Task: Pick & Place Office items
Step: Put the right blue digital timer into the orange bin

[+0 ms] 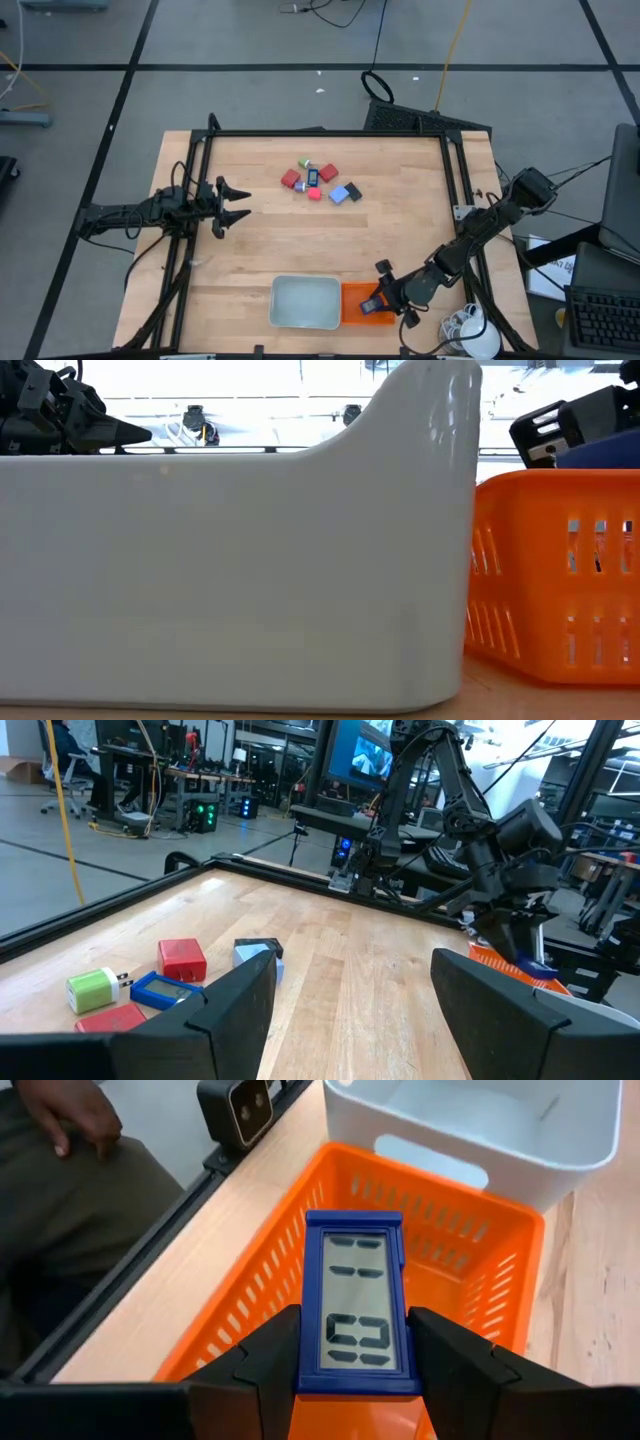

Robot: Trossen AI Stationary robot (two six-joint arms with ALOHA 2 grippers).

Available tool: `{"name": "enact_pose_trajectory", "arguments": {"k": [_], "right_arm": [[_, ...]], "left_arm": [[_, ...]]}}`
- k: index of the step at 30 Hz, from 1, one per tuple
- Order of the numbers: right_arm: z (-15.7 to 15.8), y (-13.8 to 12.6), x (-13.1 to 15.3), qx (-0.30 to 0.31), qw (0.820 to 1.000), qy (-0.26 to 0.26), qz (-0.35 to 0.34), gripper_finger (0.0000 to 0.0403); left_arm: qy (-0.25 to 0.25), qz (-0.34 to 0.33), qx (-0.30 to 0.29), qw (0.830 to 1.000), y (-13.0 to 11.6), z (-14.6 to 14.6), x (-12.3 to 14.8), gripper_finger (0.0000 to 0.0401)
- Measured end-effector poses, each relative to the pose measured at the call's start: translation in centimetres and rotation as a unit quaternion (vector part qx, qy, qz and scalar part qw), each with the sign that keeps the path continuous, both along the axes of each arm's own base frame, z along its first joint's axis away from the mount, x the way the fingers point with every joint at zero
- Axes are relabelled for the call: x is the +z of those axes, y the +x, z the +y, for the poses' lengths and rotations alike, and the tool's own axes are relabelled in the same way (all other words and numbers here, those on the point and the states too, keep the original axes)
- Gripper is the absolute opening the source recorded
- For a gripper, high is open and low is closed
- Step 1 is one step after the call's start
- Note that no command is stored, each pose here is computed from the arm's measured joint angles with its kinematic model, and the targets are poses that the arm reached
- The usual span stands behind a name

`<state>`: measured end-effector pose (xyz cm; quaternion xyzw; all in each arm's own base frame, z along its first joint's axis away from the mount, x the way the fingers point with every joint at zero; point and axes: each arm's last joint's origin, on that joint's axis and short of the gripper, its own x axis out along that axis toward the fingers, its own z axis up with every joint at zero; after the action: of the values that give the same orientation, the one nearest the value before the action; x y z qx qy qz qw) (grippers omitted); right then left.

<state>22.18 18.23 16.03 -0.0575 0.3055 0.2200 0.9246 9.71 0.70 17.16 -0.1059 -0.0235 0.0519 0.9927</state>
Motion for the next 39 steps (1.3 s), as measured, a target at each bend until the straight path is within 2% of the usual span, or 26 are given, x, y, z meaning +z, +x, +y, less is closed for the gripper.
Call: {"name": "enact_pose_trajectory", "arguments": {"k": [11,18,39], "right_arm": [[0.0,0.0,0.0,0.0,1.0,0.003,-0.003,0.0164],[0.6,0.8,-1.0,0.006,1.0,0.008,-0.021,0.0164],[0.2,0.7,-2.0,-0.01,1.0,-0.003,0.017,0.0164]], "left_arm": [[0.0,0.0,0.0,1.0,0.0,0.0,0.0,0.0271],[0.0,0.0,0.0,1.0,0.0,0.0,0.0,0.0271],[0.0,0.0,0.0,1.0,0.0,0.0,0.0,0.0271]]}}
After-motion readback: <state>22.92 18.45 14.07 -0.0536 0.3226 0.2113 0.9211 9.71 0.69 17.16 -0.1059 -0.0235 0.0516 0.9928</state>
